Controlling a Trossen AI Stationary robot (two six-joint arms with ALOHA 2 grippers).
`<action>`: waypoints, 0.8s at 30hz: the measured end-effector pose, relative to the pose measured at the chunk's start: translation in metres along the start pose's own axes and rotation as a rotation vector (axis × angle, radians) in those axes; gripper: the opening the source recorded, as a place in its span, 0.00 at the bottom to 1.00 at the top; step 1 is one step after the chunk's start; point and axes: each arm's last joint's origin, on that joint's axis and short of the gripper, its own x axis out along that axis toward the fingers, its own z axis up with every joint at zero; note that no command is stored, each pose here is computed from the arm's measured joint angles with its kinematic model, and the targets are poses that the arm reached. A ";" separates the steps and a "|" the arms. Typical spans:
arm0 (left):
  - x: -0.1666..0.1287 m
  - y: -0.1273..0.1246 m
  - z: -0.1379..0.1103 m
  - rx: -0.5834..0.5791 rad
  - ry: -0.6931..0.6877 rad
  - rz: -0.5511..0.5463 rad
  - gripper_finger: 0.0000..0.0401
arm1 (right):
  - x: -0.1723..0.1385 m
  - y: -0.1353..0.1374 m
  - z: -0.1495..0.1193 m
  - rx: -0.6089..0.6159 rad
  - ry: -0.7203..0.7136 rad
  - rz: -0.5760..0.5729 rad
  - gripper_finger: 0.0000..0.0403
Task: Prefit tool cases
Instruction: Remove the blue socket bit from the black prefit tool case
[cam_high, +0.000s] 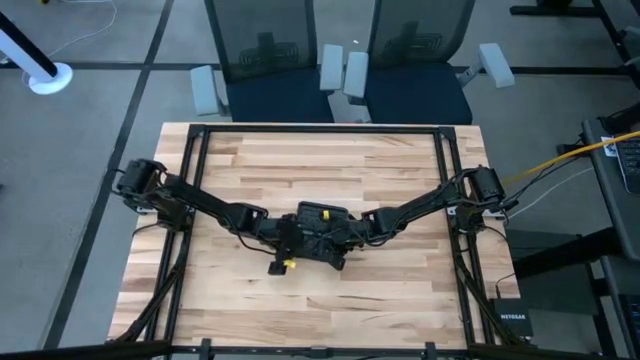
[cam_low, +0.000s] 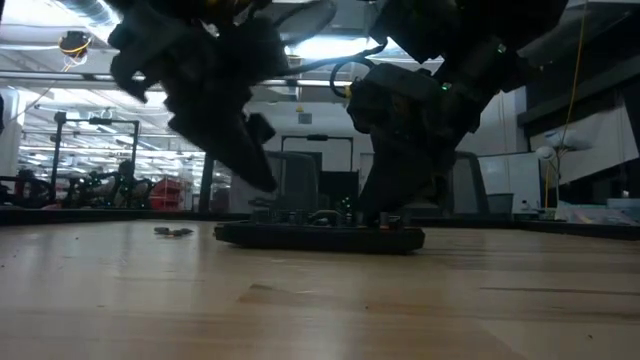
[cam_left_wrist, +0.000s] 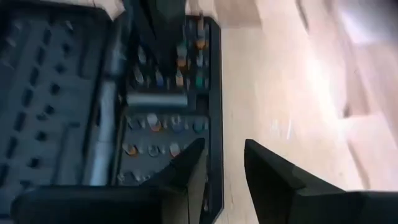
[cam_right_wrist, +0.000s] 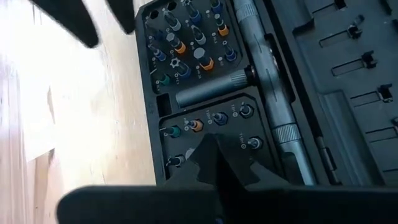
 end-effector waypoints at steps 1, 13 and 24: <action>-0.001 0.000 0.000 0.011 -0.001 0.007 0.25 | 0.000 0.000 0.000 0.000 0.000 0.000 0.00; 0.013 0.010 -0.011 0.083 0.088 0.052 0.25 | 0.000 0.000 0.000 0.000 -0.003 -0.001 0.00; 0.006 0.004 -0.010 0.063 0.087 0.031 0.23 | 0.000 0.000 0.001 0.000 -0.011 -0.002 0.00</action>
